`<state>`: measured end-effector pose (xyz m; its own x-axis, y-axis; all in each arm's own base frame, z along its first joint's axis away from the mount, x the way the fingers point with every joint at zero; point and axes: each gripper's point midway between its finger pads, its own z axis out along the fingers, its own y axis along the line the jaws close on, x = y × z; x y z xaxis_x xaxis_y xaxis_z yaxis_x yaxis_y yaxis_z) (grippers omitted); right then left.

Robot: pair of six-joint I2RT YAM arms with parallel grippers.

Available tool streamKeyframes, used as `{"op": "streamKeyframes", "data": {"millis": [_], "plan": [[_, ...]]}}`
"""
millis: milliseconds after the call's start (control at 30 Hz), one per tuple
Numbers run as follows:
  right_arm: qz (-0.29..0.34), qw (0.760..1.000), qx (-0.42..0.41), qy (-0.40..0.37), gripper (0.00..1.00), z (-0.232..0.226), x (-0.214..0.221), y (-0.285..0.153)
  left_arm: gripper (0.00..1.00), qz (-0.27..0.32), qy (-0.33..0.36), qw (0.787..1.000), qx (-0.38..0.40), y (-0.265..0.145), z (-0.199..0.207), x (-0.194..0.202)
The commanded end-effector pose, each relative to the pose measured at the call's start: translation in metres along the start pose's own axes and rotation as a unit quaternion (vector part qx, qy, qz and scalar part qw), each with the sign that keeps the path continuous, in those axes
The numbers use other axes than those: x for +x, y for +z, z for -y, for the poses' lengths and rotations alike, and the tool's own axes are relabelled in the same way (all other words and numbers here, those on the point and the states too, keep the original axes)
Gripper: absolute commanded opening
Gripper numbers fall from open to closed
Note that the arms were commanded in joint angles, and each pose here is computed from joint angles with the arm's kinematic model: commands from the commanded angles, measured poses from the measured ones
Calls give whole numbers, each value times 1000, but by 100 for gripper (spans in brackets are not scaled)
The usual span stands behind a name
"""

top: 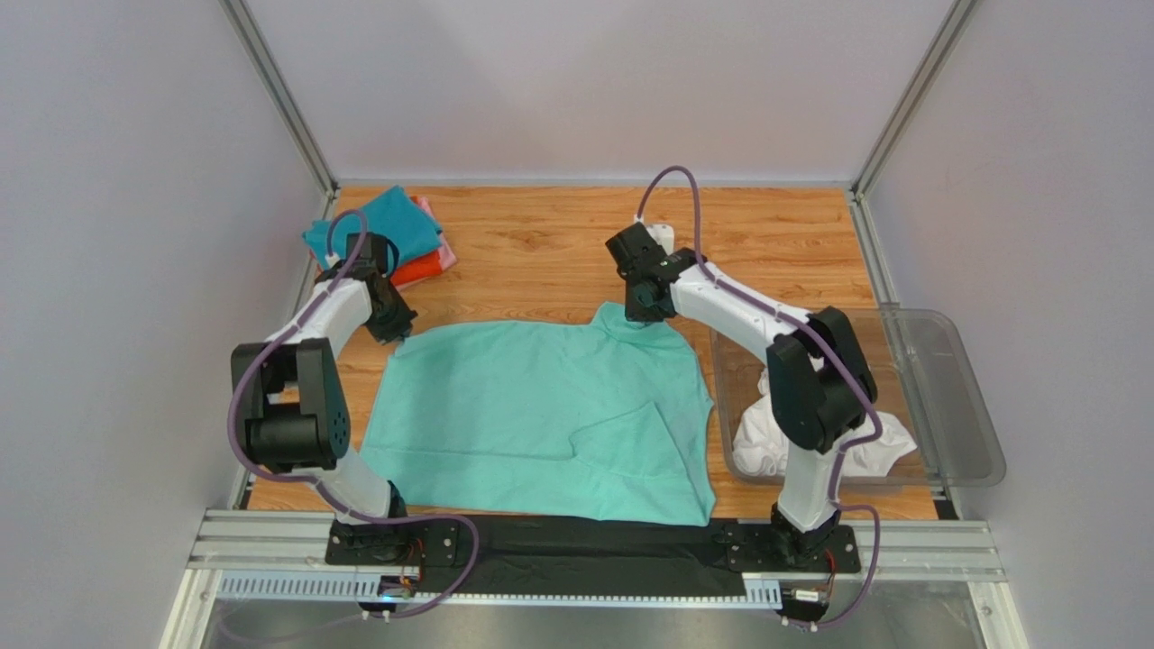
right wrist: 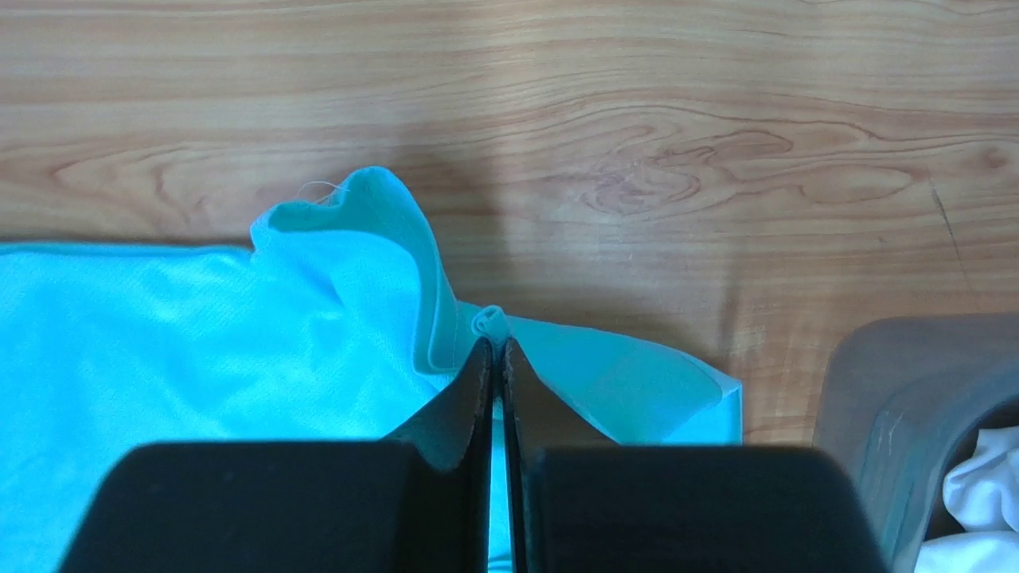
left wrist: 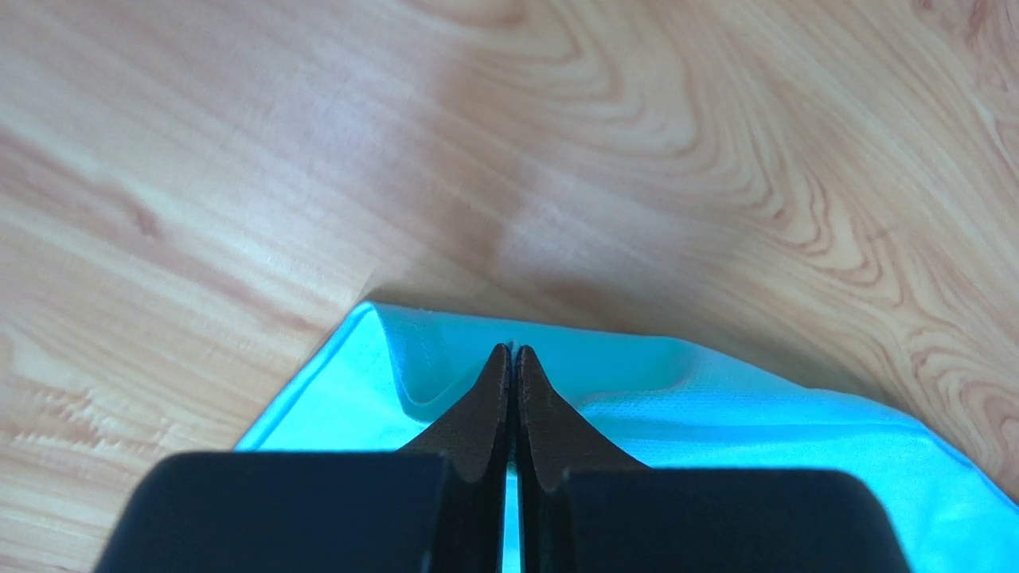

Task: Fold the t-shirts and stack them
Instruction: Fold the tshirt

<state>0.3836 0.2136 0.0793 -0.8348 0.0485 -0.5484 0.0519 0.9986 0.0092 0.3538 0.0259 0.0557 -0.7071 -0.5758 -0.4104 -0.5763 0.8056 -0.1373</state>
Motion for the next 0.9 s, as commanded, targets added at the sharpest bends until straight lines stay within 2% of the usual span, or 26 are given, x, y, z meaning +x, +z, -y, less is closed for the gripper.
{"op": "streamKeyframes", "data": {"millis": [0, 233, 467, 700, 867], "plan": [[39, 999, 3, -6, 0, 4, 4, -34, 0, 30, -25, 999, 14, -19, -5, 0], [78, 996, -18, -25, 0, -1, 41, -93, 0, 71, -71, 995, -28, -49, -42, 19], [73, 997, -19, -36, 0, 14, 82, -113, 0, 119, -96, 987, -52, -69, -68, 27], [73, 995, -46, -47, 0, 18, 108, -133, 0, 118, -108, 983, -85, -70, -86, 42], [69, 994, -66, -53, 0, 14, 127, -143, 0, 115, -111, 984, -78, -69, -87, 47]]}}
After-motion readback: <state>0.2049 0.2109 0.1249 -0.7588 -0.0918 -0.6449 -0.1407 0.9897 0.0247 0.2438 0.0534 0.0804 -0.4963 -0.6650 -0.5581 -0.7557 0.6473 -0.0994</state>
